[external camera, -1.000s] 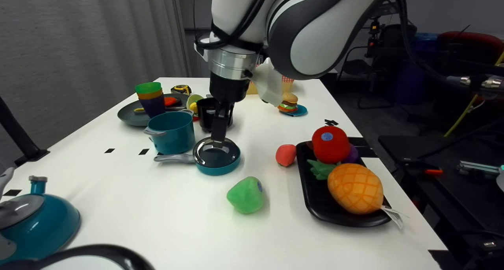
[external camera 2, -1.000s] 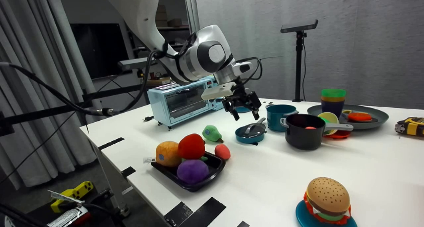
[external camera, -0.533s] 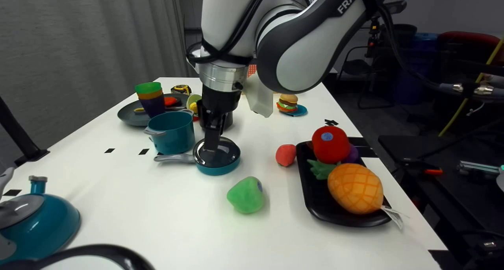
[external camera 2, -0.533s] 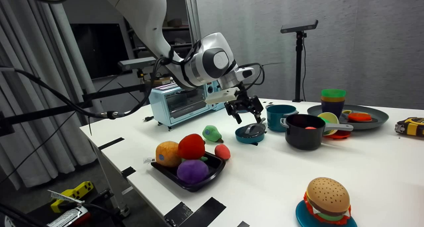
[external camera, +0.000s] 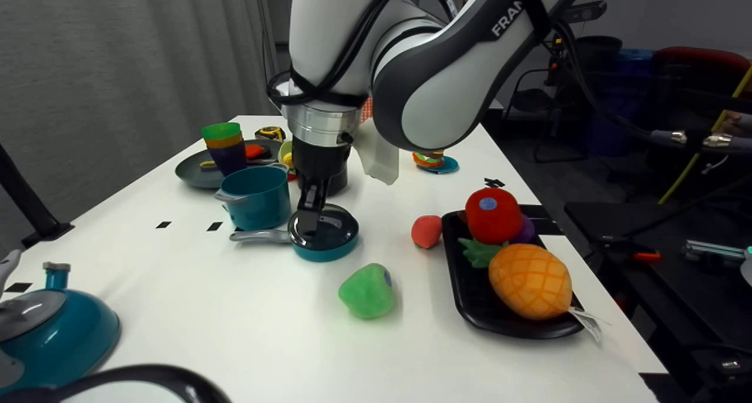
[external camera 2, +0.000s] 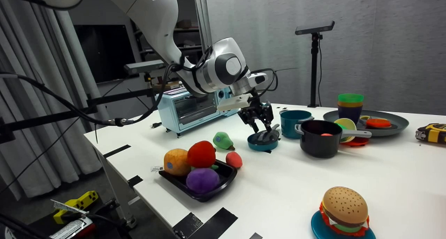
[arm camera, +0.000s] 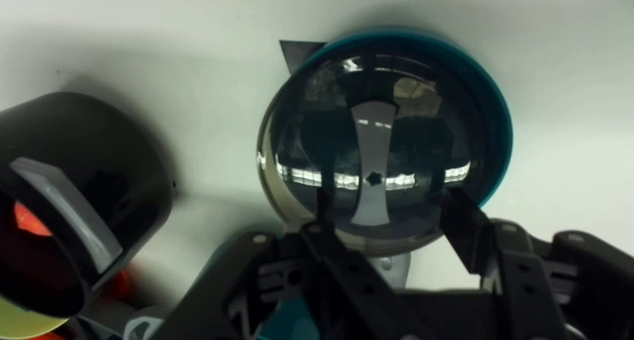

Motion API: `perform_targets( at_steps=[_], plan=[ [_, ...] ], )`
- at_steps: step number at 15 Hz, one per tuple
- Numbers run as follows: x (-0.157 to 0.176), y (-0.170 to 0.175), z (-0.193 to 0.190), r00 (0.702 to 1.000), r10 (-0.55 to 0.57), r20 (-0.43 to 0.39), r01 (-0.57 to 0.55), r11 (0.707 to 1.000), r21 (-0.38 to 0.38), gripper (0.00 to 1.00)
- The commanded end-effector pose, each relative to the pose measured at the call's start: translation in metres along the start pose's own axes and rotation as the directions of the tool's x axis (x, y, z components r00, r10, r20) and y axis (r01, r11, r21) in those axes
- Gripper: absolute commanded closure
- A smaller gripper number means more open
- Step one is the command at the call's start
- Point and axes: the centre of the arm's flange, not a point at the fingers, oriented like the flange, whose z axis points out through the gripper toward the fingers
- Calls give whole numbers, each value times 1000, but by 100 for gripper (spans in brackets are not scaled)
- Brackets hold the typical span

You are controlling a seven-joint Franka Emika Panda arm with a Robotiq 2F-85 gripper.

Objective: Pick up the lid from the pan and put it on the light blue pot.

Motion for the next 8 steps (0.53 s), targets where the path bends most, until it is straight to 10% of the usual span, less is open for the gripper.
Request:
perform_targets(
  at_steps=[1, 5, 8],
  plan=[
    [9, -4, 3, 1000, 7, 1, -7, 1000, -13, 73],
    [8, -1, 7, 1000, 21, 6, -21, 1000, -13, 99],
    [7, 2, 8, 999, 36, 6, -36, 999, -8, 96]
  ],
)
